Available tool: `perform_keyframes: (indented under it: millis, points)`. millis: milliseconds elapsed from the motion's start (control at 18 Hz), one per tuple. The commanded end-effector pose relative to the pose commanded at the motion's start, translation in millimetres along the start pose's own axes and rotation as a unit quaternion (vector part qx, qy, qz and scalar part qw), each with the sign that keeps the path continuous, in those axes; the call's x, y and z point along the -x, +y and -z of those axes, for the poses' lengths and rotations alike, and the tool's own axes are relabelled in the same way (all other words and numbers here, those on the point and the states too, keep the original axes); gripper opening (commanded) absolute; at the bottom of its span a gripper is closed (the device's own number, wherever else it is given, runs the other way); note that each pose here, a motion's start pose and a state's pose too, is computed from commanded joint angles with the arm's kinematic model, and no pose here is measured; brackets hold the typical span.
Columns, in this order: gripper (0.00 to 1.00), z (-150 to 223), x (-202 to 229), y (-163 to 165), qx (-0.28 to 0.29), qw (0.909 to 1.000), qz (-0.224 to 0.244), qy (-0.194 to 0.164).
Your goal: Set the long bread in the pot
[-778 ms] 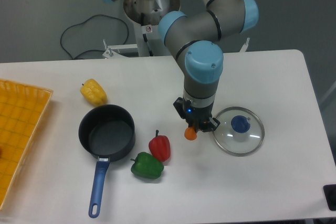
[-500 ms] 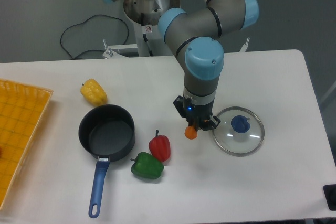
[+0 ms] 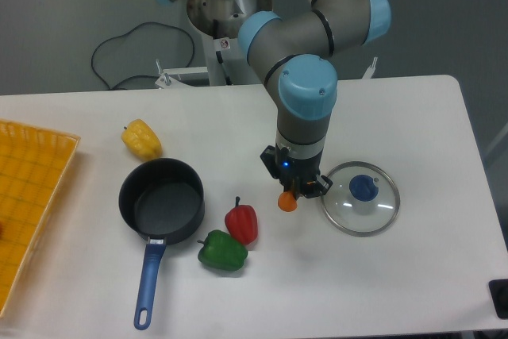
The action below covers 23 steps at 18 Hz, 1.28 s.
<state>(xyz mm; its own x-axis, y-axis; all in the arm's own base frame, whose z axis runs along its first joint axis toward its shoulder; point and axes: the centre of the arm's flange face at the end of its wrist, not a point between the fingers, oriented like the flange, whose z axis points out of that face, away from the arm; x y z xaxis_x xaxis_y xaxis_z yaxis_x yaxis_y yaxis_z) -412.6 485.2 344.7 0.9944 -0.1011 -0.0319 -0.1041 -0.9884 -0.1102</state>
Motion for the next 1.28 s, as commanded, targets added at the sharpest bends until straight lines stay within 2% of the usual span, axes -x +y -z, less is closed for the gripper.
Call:
perform_keyframes:
  millis: [556,833,1056,1278]
  points:
    - [0.25,20,-23,-19,-0.040,0.9984,0.040,0.009]
    - [0.25,31,-44,-40,-0.085,0.9916,0.090,0.036]
    - [0.25,31,-70,-61,-0.087,0.9916,0.085,0.044]
    - [0.25,52,-79,-66,-0.119,0.9853,0.108,0.057]
